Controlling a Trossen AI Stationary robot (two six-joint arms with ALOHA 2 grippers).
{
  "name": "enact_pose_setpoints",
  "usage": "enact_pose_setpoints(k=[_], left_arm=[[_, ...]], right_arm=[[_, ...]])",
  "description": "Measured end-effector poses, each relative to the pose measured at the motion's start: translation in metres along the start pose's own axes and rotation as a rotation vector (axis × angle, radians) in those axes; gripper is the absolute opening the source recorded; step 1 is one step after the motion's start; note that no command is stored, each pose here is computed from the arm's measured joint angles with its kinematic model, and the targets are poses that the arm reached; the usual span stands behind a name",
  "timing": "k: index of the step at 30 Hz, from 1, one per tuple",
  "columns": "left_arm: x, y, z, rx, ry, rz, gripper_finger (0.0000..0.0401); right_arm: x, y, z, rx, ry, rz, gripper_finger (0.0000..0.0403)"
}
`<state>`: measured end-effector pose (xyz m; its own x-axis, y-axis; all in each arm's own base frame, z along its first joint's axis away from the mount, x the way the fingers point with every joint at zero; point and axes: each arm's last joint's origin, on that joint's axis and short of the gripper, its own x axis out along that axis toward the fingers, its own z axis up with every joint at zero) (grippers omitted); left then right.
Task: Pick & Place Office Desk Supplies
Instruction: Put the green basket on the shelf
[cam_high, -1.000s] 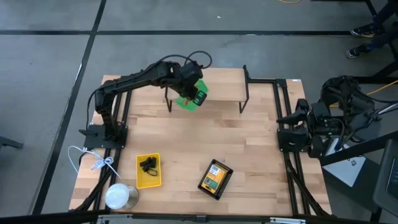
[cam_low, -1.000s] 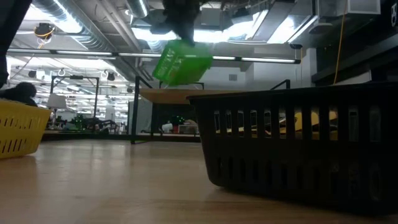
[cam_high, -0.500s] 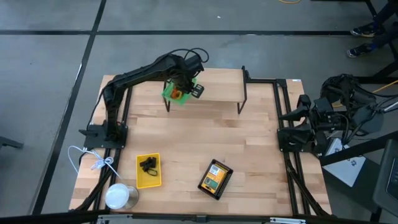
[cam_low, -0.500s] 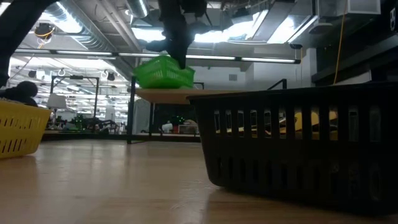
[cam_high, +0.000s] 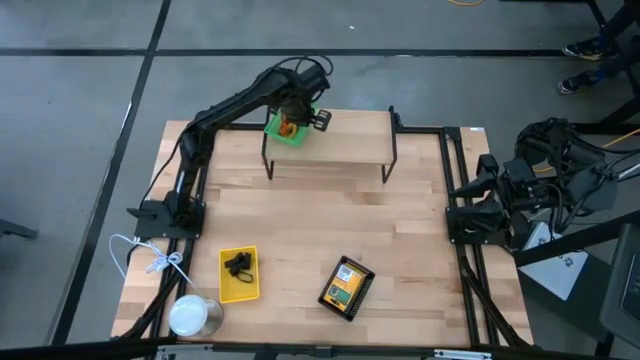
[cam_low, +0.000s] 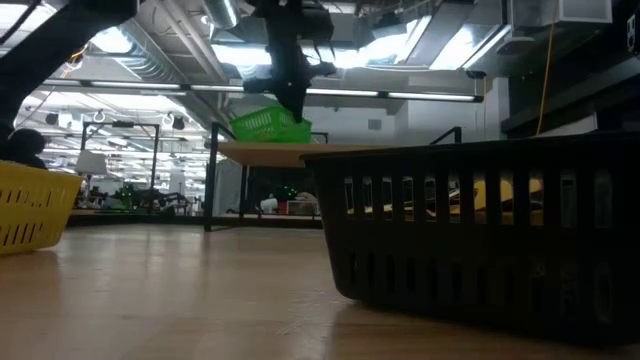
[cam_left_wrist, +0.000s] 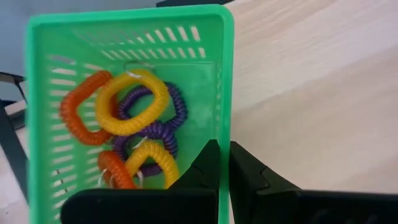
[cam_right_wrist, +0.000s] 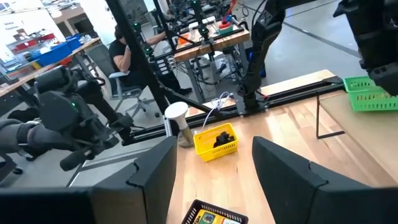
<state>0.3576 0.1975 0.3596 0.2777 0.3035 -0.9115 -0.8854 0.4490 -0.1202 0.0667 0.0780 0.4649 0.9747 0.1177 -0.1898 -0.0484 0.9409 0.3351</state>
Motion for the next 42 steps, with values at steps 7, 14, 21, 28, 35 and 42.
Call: enact_pose_setpoints(k=[7, 14, 21, 28, 35, 42], left_arm=[[0.018, -0.005, 0.000, -0.069, 0.025, 0.025, 0.0006], [0.019, -0.012, -0.002, -0.122, -0.009, 0.052, 0.0006], [0.018, -0.018, -0.009, -0.160, -0.016, 0.075, 0.0006], [0.018, -0.018, -0.010, -0.194, -0.022, 0.093, 0.0008], [0.018, -0.019, -0.009, -0.183, -0.009, 0.066, 0.0067], [0.016, -0.019, -0.011, -0.169, 0.006, 0.054, 0.0152]], right_arm=[[0.000, 0.000, -0.001, -0.002, 0.020, 0.026, 0.0212], [-0.003, -0.003, -0.001, -0.011, 0.044, 0.048, 0.0212], [-0.008, -0.010, 0.000, -0.013, 0.062, 0.079, 0.0212], [-0.010, -0.012, 0.000, -0.019, 0.081, 0.099, 0.0212], [-0.010, -0.013, -0.002, -0.032, 0.095, 0.093, 0.0212], [-0.013, -0.018, 0.000, -0.025, 0.089, 0.097, 0.0212]])
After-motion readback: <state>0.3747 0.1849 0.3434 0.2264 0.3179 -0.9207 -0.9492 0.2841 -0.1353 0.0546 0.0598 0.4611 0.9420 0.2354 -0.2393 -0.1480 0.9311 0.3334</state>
